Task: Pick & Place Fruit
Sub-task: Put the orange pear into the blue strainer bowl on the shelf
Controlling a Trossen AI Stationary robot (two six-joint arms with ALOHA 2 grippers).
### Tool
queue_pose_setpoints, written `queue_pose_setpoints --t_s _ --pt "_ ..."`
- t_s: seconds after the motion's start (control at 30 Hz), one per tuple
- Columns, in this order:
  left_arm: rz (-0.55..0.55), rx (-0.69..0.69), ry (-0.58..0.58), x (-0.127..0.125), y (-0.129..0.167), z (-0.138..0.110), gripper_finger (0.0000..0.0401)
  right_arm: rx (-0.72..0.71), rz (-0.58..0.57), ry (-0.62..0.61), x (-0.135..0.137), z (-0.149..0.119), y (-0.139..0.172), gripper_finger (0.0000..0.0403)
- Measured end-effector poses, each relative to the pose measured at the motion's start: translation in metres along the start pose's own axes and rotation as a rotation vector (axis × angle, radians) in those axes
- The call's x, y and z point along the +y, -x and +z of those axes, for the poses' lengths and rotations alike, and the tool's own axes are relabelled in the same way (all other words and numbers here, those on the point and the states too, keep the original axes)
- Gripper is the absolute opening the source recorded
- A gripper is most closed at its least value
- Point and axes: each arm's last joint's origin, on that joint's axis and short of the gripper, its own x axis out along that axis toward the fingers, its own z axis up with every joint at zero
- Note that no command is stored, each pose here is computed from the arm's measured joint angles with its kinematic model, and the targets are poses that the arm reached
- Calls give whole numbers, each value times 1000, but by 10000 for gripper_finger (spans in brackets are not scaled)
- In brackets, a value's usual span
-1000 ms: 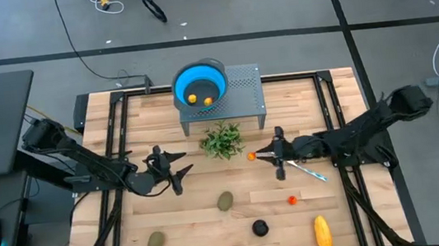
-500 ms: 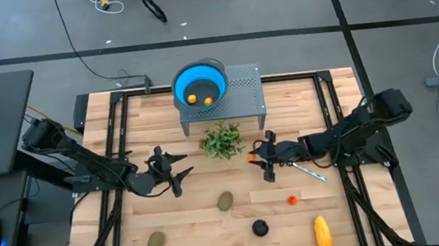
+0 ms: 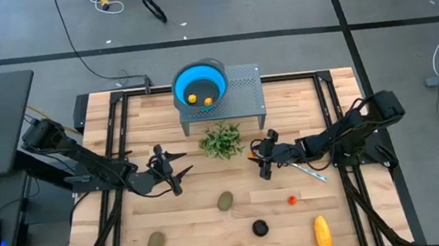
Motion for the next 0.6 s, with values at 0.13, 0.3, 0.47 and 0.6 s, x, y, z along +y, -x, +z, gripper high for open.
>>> queue_pose_setpoints --t_s 0.13,0.3,0.47,0.6 --pt "5 2 -44 1 -1 0 233 -4 -37 -39 0 -5 -6 200" --pt "-9 4 -88 1 -1 0 233 34 -54 -69 1 -16 -13 200" --pt "9 -1 -142 3 -3 1 233 56 -62 -90 1 -22 -16 200" --pt "2 -13 -138 7 -9 4 233 61 -64 -87 1 -23 -16 199"
